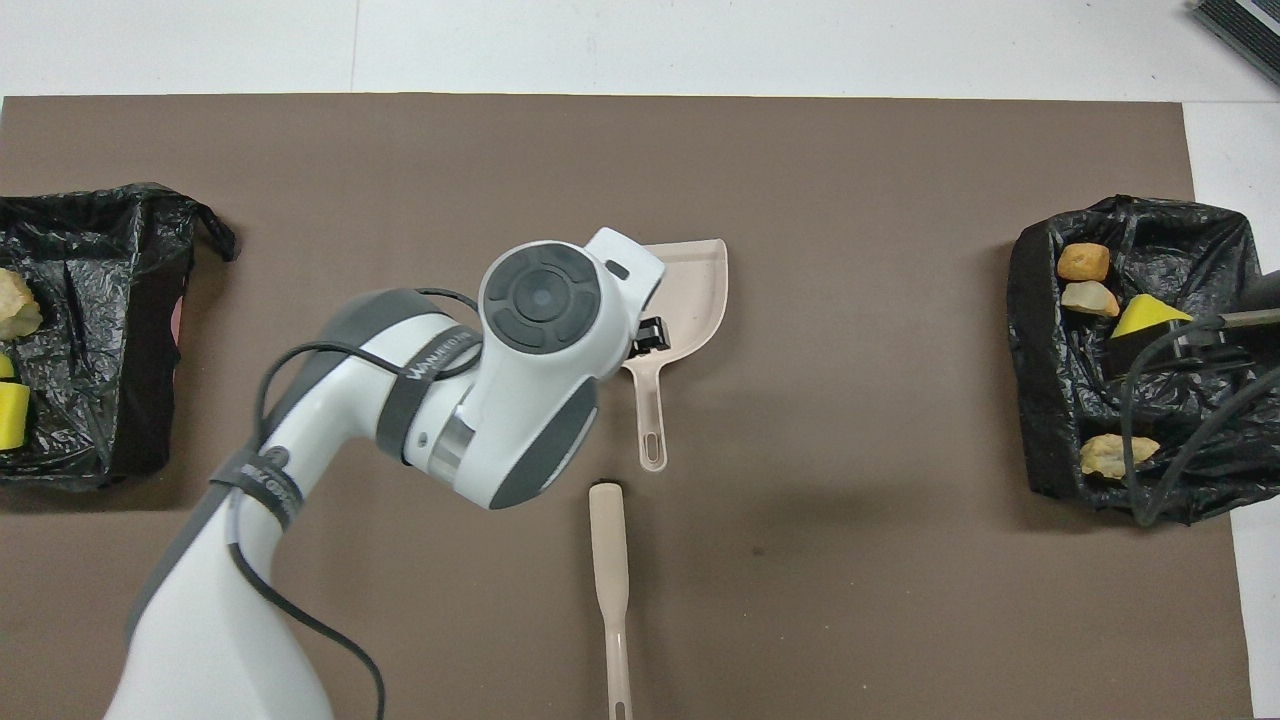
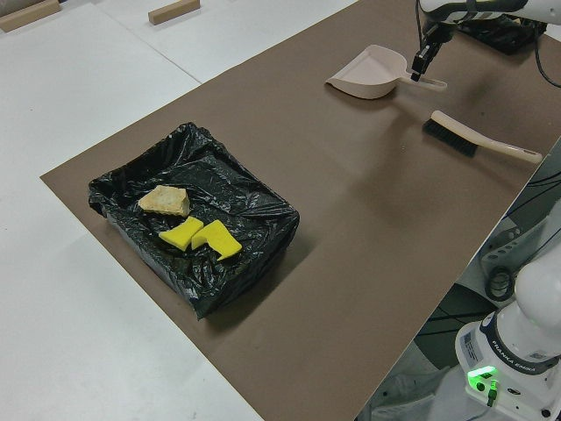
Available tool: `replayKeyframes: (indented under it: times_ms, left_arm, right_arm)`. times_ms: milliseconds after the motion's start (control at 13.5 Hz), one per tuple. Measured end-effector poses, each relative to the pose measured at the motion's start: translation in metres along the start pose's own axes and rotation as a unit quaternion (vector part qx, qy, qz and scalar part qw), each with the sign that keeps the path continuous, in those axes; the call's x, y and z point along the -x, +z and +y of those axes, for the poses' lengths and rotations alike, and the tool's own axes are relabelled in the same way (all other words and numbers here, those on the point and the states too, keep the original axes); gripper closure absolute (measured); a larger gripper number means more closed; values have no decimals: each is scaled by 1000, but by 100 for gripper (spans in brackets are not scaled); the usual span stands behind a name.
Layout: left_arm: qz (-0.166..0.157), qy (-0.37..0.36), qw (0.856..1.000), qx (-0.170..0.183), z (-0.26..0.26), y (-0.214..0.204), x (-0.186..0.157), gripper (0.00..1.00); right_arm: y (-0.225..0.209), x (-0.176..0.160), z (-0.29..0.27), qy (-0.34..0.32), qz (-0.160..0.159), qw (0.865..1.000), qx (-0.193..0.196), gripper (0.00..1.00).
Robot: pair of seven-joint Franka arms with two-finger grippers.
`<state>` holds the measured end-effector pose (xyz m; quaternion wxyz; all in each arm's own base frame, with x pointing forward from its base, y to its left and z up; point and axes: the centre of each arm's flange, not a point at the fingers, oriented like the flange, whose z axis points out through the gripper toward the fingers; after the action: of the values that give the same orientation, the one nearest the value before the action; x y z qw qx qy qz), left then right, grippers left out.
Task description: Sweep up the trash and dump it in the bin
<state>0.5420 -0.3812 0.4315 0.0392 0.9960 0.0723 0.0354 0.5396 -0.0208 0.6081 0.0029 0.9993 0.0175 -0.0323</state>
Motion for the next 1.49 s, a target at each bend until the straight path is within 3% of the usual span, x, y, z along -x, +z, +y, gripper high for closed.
replayKeyframes:
  times_ms: [223, 520, 1040, 1486]
  left_arm:
    - [15, -3, 1000, 4, -62, -50, -41, 0]
    - [-6, 33, 999, -11, -160, -116, -65, 0]
    - [-46, 74, 996, -23, -304, -143, -94, 0]
    - [-29, 104, 994, -18, -374, -182, -92, 0]
  right_arm:
    - [0, 0, 0, 0, 0, 1000, 0, 0]
    - [0, 0, 0, 0, 0, 1000, 0, 0]
    - [0, 0, 0, 0, 0, 1000, 0, 0]
    - [0, 0, 0, 0, 0, 1000, 0, 0]
